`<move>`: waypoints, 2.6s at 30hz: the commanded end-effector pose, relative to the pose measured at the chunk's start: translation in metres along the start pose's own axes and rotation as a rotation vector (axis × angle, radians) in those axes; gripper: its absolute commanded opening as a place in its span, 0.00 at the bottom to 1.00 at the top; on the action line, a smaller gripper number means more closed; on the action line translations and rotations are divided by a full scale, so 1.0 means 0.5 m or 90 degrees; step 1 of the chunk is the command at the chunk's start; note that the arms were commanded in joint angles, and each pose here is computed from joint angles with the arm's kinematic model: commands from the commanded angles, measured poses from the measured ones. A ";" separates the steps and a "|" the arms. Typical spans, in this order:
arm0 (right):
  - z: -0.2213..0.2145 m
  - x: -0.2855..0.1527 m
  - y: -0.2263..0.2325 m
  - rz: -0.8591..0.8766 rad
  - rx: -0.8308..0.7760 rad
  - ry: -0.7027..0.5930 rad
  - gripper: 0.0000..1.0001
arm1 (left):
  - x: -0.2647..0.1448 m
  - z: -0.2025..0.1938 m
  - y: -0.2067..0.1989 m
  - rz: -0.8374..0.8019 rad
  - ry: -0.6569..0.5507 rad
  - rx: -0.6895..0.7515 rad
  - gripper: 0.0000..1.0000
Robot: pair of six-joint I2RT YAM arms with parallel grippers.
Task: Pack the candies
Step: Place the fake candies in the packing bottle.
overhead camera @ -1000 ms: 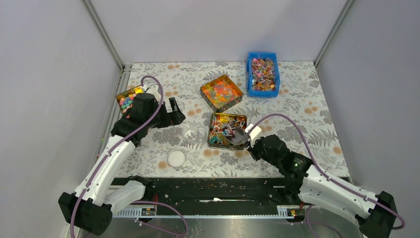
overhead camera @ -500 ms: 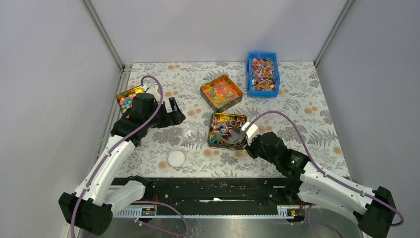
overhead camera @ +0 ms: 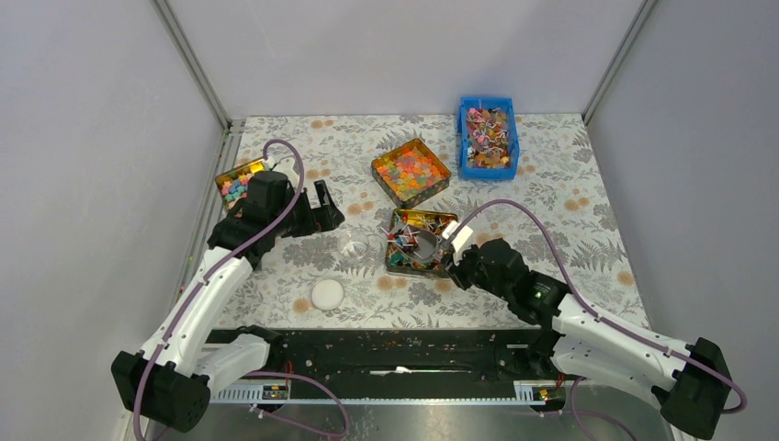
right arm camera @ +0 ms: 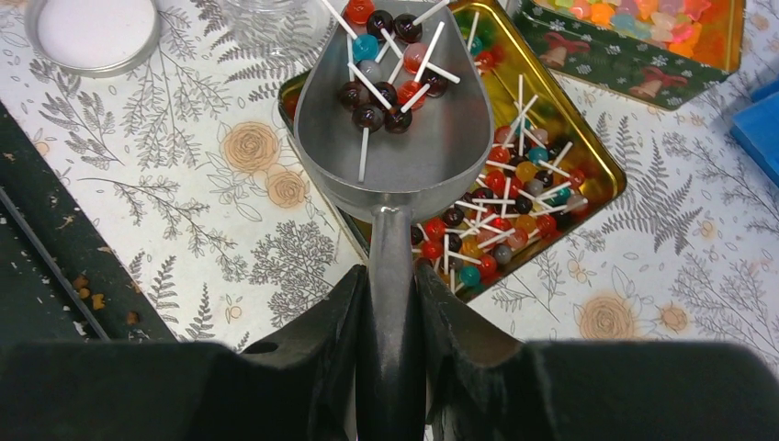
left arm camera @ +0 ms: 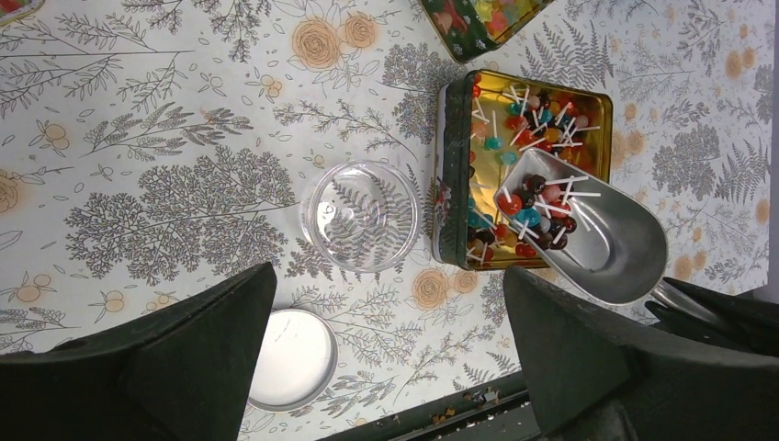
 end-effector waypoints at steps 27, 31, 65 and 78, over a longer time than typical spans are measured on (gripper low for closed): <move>0.169 0.076 -0.002 0.076 -0.017 -0.115 0.00 | -0.019 0.020 -0.006 -0.014 -0.031 0.004 0.99; 0.171 0.087 0.000 0.087 -0.022 -0.100 0.00 | -0.020 0.020 -0.004 -0.011 -0.031 0.003 0.99; 0.148 0.112 0.010 0.143 -0.102 -0.008 0.00 | -0.026 0.003 0.012 -0.003 -0.025 -0.007 0.99; 0.160 0.112 0.000 0.148 -0.131 0.027 0.00 | -0.028 0.005 0.009 -0.006 -0.023 -0.004 0.99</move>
Point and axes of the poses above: each gripper's point midway between its finger pads, its own x axis out along the fingers, its own y axis along the line the jaws close on, z = x × y, the point moved 5 cm from there along -x, back along the fingers, and after that the axes turned 10 degrees about -x, right-handed, at the moved point
